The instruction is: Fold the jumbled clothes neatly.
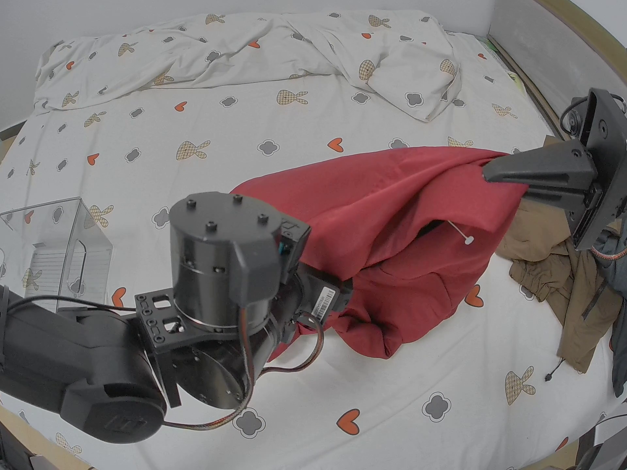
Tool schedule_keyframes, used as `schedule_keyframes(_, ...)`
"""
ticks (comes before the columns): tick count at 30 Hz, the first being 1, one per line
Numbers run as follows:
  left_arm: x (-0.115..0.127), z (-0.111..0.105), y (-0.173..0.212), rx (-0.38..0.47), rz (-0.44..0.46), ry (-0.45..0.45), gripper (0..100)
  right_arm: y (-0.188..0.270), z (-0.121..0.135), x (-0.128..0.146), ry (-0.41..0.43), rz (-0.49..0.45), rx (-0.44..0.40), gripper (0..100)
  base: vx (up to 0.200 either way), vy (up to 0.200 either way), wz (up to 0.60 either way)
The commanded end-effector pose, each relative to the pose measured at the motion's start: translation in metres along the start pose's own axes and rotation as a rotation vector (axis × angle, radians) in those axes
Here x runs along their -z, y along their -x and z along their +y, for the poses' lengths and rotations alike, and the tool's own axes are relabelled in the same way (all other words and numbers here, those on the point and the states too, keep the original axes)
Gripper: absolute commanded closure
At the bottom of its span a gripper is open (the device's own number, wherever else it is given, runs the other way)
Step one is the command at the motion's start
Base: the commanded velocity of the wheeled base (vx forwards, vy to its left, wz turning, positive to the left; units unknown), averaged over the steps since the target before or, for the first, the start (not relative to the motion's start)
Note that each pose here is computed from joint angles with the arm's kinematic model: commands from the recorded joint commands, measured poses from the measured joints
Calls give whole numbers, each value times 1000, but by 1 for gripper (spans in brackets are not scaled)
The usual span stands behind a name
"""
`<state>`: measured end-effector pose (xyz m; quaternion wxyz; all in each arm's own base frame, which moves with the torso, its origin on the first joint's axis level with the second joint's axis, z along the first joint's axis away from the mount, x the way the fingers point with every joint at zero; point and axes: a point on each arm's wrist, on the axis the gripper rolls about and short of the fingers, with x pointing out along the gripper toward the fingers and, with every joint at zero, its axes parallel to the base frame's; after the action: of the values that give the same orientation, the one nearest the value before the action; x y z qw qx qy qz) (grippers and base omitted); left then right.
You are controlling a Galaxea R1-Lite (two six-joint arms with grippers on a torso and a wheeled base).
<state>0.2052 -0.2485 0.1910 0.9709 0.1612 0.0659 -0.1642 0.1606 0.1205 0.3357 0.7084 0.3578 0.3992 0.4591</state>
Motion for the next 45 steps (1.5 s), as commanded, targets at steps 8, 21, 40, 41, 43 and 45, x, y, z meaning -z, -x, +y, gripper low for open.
schedule_keyframes(8, -11, 17, -2, -48, -29, 33, 0, 1, -2, 0, -5, -2, 7, 100, 0, 0, 0)
schedule_keyframes(21, -16, 38, -2, -103, -45, 57, 100, -1, -2, 1, -2, 5, 4, 100, 0, 0, 0)
schedule_keyframes(40, -38, 106, 119, -122, -166, 112, 100, 32, 13, 36, 82, -2, -53, 100, 0, 0, 0)
schedule_keyframes(41, -35, 108, 124, -115, -156, 104, 100, 32, 12, 36, 85, -1, -51, 100, 0, 0, 0)
schedule_keyframes(43, -29, 110, 130, -108, -128, 86, 100, 27, 10, 33, 88, 5, -44, 100, 0, 0, 0)
schedule_keyframes(45, -18, 109, 132, -97, -89, 59, 100, 12, 2, 26, 79, 31, -18, 100, 0, 0, 0)
